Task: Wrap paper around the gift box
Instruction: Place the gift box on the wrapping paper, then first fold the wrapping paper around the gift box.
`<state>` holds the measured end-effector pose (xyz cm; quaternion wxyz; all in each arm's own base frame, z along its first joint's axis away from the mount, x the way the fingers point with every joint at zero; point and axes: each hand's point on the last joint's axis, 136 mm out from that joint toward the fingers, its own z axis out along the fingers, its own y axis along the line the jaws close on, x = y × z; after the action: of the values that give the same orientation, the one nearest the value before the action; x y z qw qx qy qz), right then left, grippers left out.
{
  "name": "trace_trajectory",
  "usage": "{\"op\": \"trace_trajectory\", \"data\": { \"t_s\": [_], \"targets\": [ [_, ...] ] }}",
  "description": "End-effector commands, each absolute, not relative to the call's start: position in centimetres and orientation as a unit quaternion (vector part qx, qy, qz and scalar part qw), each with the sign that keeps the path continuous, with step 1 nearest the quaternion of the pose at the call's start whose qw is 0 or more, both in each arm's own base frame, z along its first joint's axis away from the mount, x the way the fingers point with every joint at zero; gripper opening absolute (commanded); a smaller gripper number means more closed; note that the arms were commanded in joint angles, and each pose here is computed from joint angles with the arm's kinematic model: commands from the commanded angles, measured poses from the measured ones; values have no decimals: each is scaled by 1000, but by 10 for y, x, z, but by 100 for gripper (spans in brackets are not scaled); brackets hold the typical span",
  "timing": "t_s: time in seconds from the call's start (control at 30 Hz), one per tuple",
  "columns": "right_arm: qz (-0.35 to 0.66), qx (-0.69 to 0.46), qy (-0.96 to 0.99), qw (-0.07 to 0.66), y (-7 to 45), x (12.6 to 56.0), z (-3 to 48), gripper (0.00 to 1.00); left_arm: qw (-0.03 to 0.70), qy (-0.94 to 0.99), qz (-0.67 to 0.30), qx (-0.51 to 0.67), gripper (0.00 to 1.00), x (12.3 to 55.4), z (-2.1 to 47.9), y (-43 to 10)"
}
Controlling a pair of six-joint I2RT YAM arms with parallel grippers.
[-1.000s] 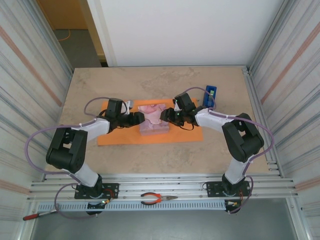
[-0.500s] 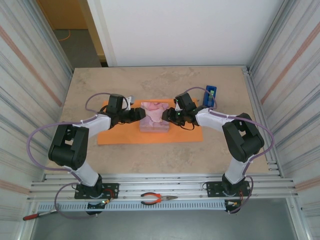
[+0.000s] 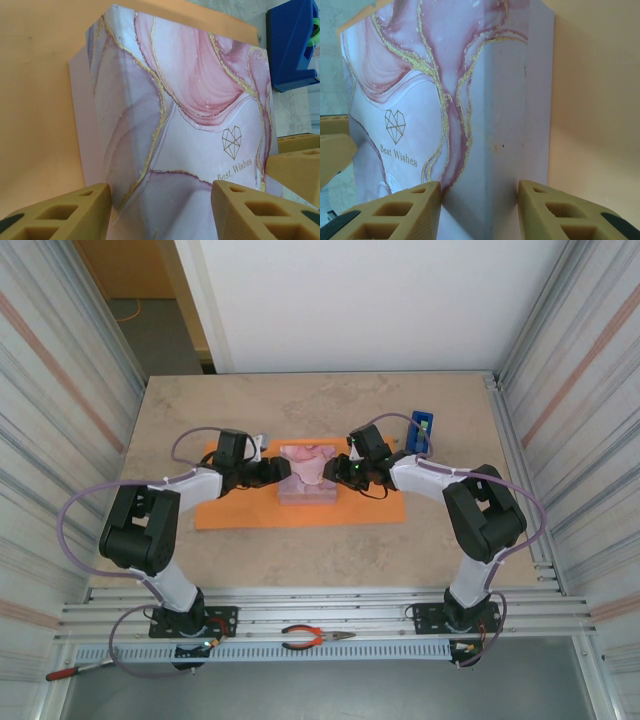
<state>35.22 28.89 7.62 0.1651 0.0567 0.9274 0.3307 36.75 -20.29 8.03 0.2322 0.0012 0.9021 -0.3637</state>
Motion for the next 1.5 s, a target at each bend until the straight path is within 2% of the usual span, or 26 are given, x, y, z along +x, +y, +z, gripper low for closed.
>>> {"op": "trace_trajectory", "data": {
  "t_s": [0.0,0.4,0.5,0.77,1.03,1.2,1.4,1.47],
  "targets": [
    [339,55,925,161,295,356,76,43,229,899,-373,19,56,367,83,-208],
    [337,65,925,166,286,362,78,51,233,899,-371,18,57,367,86,-206],
    [334,68,924,173,281,364,82,61,236,898,-370,17,58,368,88,-205],
    [287,79,927,226,246,368,108,98,271,886,-377,8,64,382,118,-190],
    [165,126,928,310,180,371,134,98,305,871,-385,17,66,381,158,-181],
    [202,203,915,283,141,363,124,98,313,866,-390,18,67,369,170,-179],
    [259,241,903,244,116,332,94,99,314,866,-390,18,69,351,170,-177],
    [250,245,908,229,110,322,85,94,312,867,-389,19,70,347,168,-178]
  ]
}}
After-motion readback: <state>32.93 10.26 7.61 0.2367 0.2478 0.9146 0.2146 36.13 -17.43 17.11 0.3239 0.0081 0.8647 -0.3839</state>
